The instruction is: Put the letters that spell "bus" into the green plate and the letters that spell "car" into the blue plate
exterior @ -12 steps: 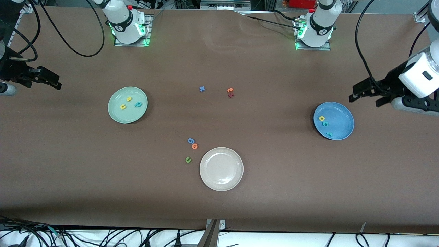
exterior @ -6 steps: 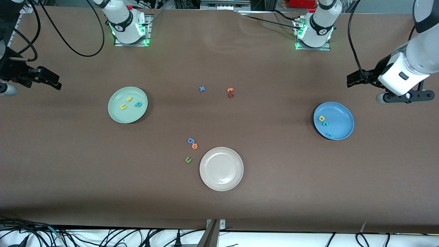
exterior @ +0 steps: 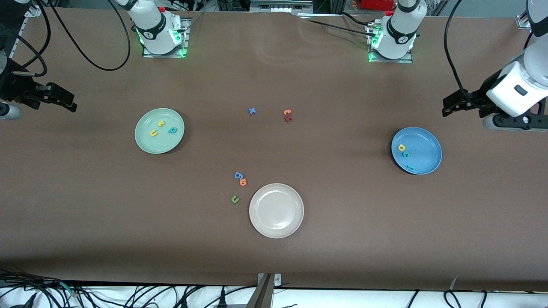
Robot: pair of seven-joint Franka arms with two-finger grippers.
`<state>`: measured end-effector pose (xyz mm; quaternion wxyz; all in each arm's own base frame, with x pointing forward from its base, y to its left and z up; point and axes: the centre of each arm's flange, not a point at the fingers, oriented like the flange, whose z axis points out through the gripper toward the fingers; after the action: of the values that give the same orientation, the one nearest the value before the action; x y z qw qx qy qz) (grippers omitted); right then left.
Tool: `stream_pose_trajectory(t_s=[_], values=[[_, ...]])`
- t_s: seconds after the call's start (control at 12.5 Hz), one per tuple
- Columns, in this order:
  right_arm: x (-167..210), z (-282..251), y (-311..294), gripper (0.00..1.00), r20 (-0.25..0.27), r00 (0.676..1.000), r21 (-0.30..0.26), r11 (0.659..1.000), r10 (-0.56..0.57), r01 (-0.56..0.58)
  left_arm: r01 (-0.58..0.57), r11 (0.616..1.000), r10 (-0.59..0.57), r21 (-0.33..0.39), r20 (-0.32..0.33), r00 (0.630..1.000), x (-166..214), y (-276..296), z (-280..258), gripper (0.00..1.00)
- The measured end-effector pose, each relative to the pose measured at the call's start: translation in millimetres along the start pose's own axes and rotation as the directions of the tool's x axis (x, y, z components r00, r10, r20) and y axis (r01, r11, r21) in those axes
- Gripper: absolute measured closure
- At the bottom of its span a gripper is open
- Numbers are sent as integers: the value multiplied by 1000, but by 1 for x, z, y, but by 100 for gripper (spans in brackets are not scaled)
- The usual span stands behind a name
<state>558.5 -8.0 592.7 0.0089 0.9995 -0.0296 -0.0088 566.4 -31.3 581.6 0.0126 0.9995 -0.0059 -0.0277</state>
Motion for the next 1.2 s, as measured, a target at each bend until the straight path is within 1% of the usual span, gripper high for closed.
stream_pose_trajectory(t_s=[0.16,0.4,0.64,1.04,1.2], values=[[0,0,0,0,0,1000,0,1000,0,0,-18,1000,18,-10,-34,999,-14,-11,10,0],[0,0,0,0,0,1000,0,1000,-1,1,-56,998,55,-16,-71,996,-28,-14,7,0],[0,0,-1,0,0,1000,0,1000,-2,2,-69,998,67,-16,-86,994,-30,-13,3,0],[0,0,-2,0,0,1000,0,1000,-4,4,-89,996,86,-14,-132,987,-35,-3,-16,0],[0,0,-2,0,0,1000,0,1000,-5,5,-89,996,86,-14,-135,987,-36,-3,-17,0]])
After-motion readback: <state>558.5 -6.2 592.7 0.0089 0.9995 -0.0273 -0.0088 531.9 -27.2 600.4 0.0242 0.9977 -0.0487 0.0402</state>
